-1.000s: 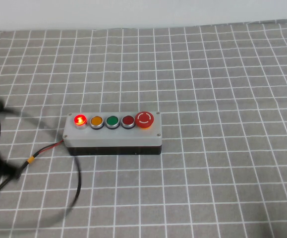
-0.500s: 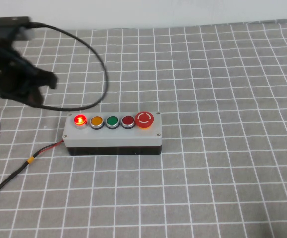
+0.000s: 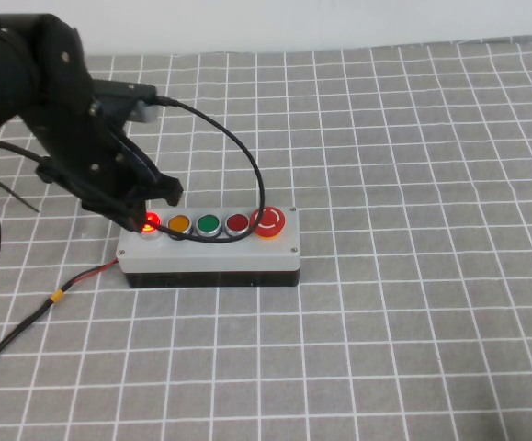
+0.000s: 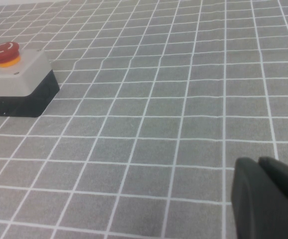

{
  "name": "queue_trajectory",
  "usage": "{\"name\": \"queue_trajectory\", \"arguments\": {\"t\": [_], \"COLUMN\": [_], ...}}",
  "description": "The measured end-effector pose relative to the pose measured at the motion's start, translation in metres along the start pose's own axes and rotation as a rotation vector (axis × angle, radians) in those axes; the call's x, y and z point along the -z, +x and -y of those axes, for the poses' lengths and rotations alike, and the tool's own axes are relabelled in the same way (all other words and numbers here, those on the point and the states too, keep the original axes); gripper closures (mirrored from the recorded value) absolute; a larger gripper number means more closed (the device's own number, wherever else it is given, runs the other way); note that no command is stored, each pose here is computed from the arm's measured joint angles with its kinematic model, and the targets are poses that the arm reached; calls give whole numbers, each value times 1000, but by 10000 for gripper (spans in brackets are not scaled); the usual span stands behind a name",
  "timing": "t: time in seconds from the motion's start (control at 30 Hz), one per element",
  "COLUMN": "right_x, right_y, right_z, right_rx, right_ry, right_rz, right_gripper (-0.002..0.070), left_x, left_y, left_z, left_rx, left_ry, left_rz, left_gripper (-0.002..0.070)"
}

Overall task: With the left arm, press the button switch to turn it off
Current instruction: Press the button to turn off

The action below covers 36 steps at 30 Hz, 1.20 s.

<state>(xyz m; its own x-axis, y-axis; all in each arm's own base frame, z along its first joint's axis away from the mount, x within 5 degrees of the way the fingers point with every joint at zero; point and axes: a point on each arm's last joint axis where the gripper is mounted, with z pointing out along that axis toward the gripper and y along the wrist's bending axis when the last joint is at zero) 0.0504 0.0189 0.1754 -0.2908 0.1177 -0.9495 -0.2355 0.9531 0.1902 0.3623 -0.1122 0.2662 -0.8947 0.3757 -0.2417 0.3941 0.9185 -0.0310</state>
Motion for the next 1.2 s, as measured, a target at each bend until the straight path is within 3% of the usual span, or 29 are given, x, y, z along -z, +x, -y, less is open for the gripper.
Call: {"name": "queue_trajectory", "arguments": {"t": [1.2], "right_x": [0], "right_y": [0], "right_z": [0], "right_rx": [0], "right_ry": [0], "right_rz": [0], "right_gripper": [694], "left_x": [-10], "left_y": [-7], "left_z": [-2], "left_rx": [36], "left_ry": [-29], "left_rz": [-6], "left_gripper": [678]}}
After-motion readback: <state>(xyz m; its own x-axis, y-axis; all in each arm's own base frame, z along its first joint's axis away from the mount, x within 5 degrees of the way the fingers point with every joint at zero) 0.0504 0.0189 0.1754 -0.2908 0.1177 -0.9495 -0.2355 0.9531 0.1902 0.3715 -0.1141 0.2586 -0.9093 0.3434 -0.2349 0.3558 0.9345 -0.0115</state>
